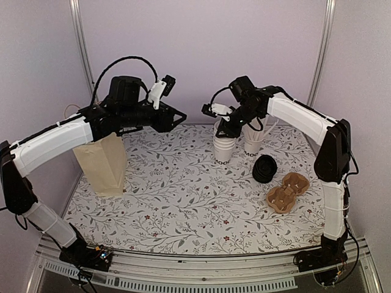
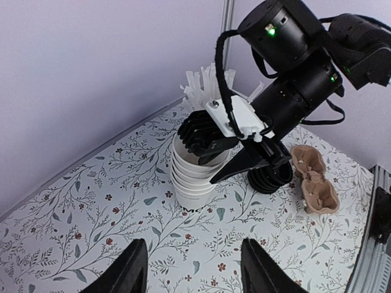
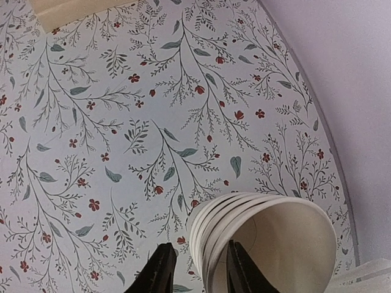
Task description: Pack the takeout coffee
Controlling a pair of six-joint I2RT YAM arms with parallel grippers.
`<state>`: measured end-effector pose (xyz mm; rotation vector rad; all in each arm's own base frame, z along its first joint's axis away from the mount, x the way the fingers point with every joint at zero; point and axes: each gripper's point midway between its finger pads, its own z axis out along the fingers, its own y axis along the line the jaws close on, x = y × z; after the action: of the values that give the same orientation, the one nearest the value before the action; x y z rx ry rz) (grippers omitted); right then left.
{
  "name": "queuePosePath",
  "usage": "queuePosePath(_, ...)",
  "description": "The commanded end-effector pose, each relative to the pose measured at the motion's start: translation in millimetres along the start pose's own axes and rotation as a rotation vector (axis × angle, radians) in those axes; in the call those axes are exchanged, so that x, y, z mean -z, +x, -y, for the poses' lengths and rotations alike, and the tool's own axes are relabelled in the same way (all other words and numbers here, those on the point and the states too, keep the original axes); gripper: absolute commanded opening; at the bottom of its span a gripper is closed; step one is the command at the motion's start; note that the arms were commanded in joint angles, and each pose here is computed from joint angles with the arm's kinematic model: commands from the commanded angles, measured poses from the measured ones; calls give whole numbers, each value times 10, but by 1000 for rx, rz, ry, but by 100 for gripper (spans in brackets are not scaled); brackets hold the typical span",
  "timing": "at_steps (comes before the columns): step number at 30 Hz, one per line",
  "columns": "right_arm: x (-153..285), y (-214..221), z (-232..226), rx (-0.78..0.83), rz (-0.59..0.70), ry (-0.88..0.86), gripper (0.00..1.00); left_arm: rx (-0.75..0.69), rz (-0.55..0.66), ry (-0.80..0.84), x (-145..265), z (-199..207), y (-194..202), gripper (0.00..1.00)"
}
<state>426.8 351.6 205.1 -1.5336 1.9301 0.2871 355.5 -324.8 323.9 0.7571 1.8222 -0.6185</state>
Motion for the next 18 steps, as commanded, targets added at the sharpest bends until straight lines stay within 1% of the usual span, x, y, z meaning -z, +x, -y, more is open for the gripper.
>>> queuePosePath(1,202,-83,1,-15,17,28,32,-18,18,-3,14,8,-29,54)
queuePosePath(6,261,-76,33,-9,9,53,32,-21,19,0,13,23,-30,54)
queuePosePath(18,74,41,51,-14,-33,53,27,-32,17,-7,12,26,-19,54)
